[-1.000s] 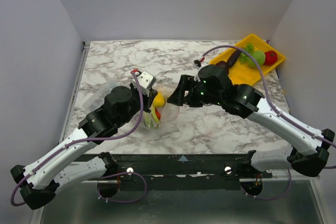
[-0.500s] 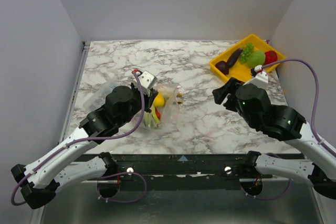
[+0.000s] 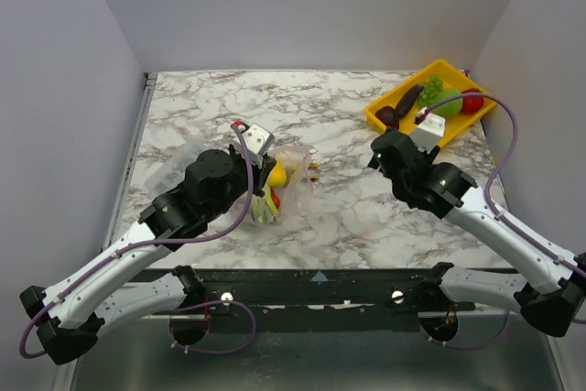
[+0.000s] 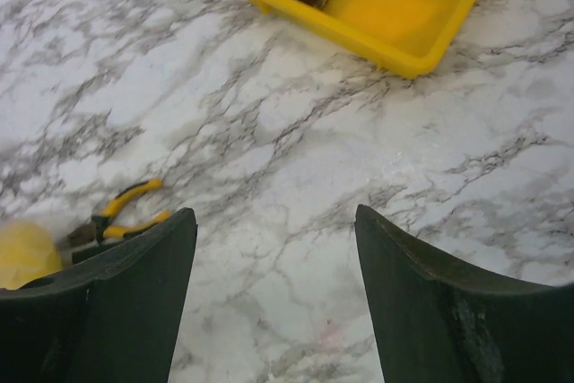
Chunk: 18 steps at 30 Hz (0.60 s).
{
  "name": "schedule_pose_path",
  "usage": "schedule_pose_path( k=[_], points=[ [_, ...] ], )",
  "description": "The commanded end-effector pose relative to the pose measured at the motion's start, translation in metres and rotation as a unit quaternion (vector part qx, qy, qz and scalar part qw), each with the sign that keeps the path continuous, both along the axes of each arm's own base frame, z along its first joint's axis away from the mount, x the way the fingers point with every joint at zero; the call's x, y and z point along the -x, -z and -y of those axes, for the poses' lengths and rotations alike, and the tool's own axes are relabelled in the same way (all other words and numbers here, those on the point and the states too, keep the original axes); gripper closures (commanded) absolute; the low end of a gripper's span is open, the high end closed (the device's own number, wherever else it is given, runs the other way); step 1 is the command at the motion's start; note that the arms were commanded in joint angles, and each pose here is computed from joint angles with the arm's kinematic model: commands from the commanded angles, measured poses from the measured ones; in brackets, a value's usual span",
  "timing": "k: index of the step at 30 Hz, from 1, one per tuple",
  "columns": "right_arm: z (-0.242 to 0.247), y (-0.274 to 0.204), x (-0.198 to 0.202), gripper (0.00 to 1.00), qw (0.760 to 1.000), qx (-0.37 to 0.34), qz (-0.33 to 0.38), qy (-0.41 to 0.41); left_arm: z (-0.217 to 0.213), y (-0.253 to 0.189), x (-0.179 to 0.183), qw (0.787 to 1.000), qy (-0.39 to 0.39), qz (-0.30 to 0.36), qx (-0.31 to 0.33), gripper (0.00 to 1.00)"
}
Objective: Place the food in the zip-top bag and seal the zipper
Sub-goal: Pick up the fake fruit from the bin.
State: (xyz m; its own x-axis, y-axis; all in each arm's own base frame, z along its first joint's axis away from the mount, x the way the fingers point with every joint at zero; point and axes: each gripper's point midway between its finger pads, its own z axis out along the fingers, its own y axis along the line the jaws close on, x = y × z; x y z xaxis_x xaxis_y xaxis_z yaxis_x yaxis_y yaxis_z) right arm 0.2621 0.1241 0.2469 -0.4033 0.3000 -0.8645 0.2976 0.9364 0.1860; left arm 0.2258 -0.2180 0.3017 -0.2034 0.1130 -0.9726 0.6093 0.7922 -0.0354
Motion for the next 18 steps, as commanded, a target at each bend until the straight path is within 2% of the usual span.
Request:
schedule_pose_path(
  k=[1, 5, 8, 10, 14, 18],
  points=[
    [0.020, 0.016, -0.051, 0.26, 0.999, -0.045, -0.005, 0.001, 0.003, -0.009, 0.000, 1.000, 0.002, 0.011, 0.011, 1.00],
    [0.038, 0.026, -0.095, 0.23, 0.996, -0.090, -0.004, 0.000, 0.002, -0.008, -0.002, 1.000, -0.001, 0.011, 0.007, 1.00],
    [0.042, 0.042, -0.135, 0.21, 0.982, -0.185, -0.030, -0.025, 0.004, -0.007, -0.001, 1.000, 0.003, 0.007, 0.004, 1.00],
    [0.042, 0.046, -0.159, 0.21, 0.974, -0.222, -0.037, -0.039, 0.005, -0.008, 0.000, 1.000, 0.008, 0.007, 0.005, 1.00],
    [0.054, 0.064, -0.199, 0.15, 0.976, -0.213, -0.045, -0.024, 0.003, -0.005, -0.003, 1.000, 0.000, 0.009, -0.002, 1.00],
    [0.063, 0.097, -0.230, 0.13, 0.961, -0.261, -0.074, -0.044, 0.002, 0.000, -0.007, 1.000, -0.008, 0.009, -0.015, 1.00]
  ],
)
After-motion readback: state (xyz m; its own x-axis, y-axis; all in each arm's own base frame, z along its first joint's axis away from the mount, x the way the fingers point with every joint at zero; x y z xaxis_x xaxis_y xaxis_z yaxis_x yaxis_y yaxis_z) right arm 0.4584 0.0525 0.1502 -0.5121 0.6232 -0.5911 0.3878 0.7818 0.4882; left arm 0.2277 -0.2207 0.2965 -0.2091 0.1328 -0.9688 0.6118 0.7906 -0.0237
